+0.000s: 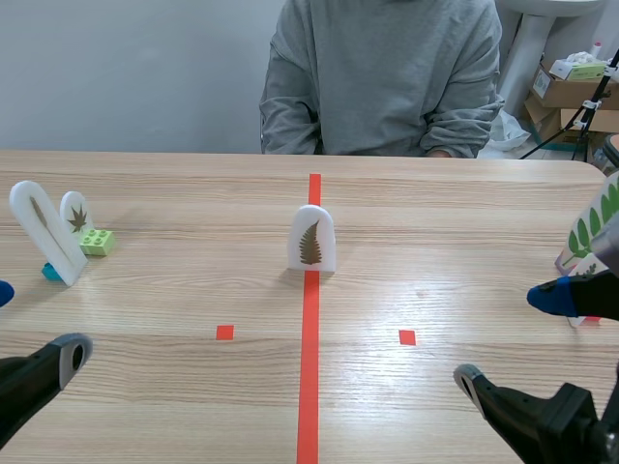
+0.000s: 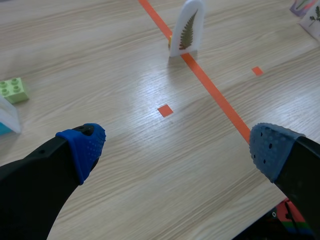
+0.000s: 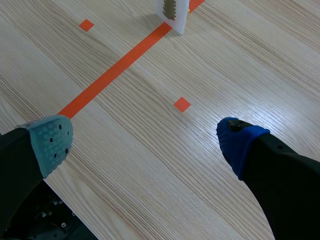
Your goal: Do the leaf sorting experiment
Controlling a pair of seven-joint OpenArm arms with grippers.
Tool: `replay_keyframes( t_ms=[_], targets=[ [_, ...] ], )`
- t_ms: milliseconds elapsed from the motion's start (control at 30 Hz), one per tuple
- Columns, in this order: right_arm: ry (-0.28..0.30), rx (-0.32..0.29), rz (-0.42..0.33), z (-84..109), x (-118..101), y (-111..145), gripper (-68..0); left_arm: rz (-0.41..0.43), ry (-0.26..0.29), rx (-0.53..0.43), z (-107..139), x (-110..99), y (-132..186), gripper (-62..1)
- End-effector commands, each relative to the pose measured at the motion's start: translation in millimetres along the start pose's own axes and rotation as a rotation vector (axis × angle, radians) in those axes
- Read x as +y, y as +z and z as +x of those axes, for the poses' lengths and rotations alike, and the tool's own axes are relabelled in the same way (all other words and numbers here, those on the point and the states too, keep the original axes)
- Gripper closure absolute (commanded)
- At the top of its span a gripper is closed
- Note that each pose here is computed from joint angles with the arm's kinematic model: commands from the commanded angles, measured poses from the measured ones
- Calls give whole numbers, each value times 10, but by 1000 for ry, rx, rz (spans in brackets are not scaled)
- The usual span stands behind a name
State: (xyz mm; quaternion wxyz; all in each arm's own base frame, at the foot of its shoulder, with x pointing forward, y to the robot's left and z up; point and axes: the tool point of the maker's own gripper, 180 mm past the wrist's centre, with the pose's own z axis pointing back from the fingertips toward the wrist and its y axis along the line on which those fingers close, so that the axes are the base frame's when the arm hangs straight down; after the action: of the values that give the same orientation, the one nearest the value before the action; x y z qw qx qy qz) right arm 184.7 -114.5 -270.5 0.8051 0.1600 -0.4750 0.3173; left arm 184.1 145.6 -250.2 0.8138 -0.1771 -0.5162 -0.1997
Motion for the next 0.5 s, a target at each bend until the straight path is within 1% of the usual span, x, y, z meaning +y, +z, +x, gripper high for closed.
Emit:
replay_keyframes(
  t_ms=[0,167,300,467],
  targets=[
    [9,-11,4,26,-11,13,-591,-8,7,-17,29,4,-16,-617],
    [11,-8,4,20,-12,12,-591,-10,5,-17,32,6,-20,-617],
    [21,26,1,-41,-17,13,-591,-9,2,-21,45,12,-26,-617],
    [22,33,1,-53,-18,13,-591,-8,2,-22,47,13,-27,-617]
  ],
)
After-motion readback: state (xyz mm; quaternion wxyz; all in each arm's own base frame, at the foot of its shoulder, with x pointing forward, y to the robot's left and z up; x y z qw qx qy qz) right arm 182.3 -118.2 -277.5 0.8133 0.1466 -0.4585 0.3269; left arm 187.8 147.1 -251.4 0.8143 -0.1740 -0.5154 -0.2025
